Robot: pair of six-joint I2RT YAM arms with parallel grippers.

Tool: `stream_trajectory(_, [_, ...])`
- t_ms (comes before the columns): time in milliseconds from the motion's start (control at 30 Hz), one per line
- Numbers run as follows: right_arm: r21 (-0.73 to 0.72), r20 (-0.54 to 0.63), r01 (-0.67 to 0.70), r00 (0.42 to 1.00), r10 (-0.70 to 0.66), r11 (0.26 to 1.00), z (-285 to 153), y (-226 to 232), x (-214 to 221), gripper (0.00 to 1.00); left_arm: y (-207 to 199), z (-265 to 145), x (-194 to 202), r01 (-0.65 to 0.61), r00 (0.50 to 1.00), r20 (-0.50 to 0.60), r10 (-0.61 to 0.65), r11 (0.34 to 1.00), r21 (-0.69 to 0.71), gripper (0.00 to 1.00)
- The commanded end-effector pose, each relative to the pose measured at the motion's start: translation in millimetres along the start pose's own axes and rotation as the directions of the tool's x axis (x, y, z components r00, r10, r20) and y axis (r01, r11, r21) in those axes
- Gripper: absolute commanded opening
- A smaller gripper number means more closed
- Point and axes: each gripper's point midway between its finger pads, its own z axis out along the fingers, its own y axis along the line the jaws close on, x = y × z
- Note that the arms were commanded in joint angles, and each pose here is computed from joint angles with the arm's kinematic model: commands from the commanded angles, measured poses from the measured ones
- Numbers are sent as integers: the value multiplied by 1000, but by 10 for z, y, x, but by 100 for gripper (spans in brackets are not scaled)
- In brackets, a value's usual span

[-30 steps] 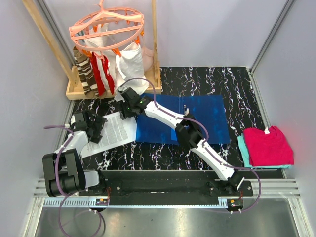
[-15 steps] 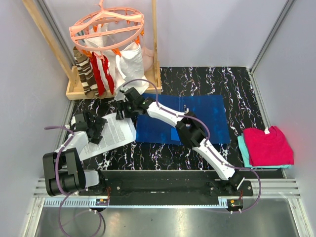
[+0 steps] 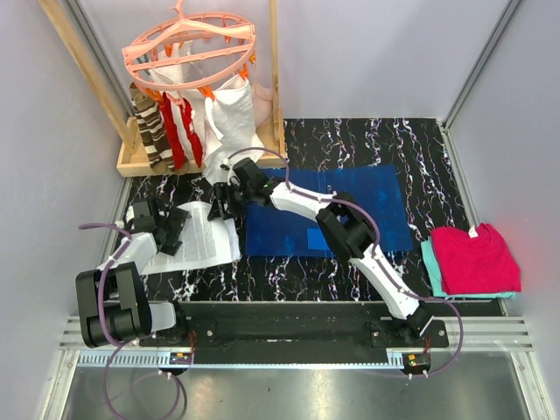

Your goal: Put the files into the folder

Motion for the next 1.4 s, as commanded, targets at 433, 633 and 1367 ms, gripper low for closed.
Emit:
stream_trajectory(433, [-249,-7,-277,959,284,928,-379,491,-280,80,6,11,54,-26,1000,-5,26,999,26,92])
stream_trajectory(633, [-238,40,-336,934,355,911,-421,500,-408,81,5,0,77,-33,999,-7,33,999,34,92])
stream_trajectory(1367, [-200,94,-339,927,362,919,-429,405,-382,58,-199,-73,120,-74,997,2,74,992,106,91])
